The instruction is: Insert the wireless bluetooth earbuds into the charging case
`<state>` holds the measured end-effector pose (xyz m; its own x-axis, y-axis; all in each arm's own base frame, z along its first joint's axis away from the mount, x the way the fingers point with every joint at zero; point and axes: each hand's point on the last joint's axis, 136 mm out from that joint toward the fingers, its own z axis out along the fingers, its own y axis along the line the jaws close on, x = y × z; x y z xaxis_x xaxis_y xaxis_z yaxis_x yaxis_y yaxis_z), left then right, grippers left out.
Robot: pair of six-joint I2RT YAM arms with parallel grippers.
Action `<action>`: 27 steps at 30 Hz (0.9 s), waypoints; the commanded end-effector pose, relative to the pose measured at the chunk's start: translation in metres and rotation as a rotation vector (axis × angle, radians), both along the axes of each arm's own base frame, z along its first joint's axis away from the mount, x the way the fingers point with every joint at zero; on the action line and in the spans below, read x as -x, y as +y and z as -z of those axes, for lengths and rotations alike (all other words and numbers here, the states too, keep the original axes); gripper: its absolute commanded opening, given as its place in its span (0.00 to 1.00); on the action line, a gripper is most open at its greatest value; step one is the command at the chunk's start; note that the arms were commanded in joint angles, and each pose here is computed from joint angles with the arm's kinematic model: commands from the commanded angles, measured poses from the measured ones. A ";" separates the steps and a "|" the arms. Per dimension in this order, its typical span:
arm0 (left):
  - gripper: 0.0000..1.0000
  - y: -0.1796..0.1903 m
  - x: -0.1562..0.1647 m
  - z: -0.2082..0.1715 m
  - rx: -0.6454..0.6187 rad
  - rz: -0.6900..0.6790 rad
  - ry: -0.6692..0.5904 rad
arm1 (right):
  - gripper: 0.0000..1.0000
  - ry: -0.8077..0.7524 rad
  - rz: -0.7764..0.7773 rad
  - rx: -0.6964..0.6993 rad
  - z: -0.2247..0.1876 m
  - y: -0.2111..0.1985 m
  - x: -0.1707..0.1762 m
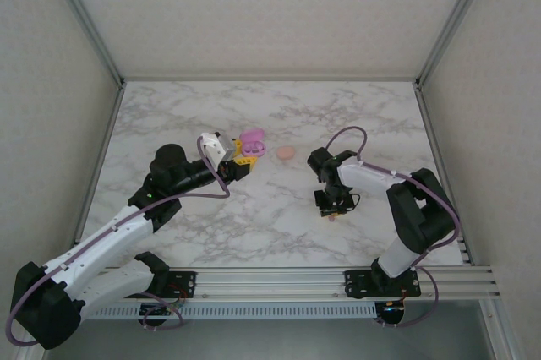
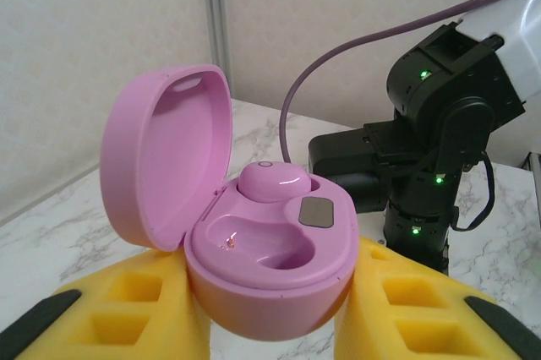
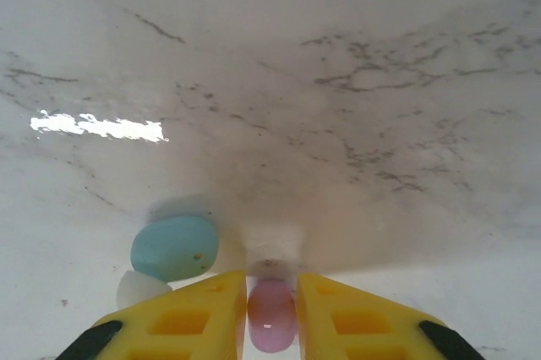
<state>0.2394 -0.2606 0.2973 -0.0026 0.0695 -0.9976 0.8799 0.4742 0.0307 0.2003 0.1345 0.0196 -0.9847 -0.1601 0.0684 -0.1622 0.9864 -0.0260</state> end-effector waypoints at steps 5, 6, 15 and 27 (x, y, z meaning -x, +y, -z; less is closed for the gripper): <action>0.32 0.000 0.004 -0.002 0.006 0.004 -0.013 | 0.26 -0.027 0.071 -0.001 -0.006 -0.009 0.004; 0.32 0.000 0.005 -0.002 0.007 0.006 -0.012 | 0.27 -0.022 0.072 -0.015 -0.005 -0.007 0.005; 0.32 -0.001 0.005 -0.003 0.012 0.009 -0.012 | 0.28 0.000 0.067 -0.011 0.002 -0.007 0.006; 0.32 0.000 0.005 -0.004 0.012 0.008 -0.016 | 0.25 0.002 0.062 0.023 0.007 -0.012 0.005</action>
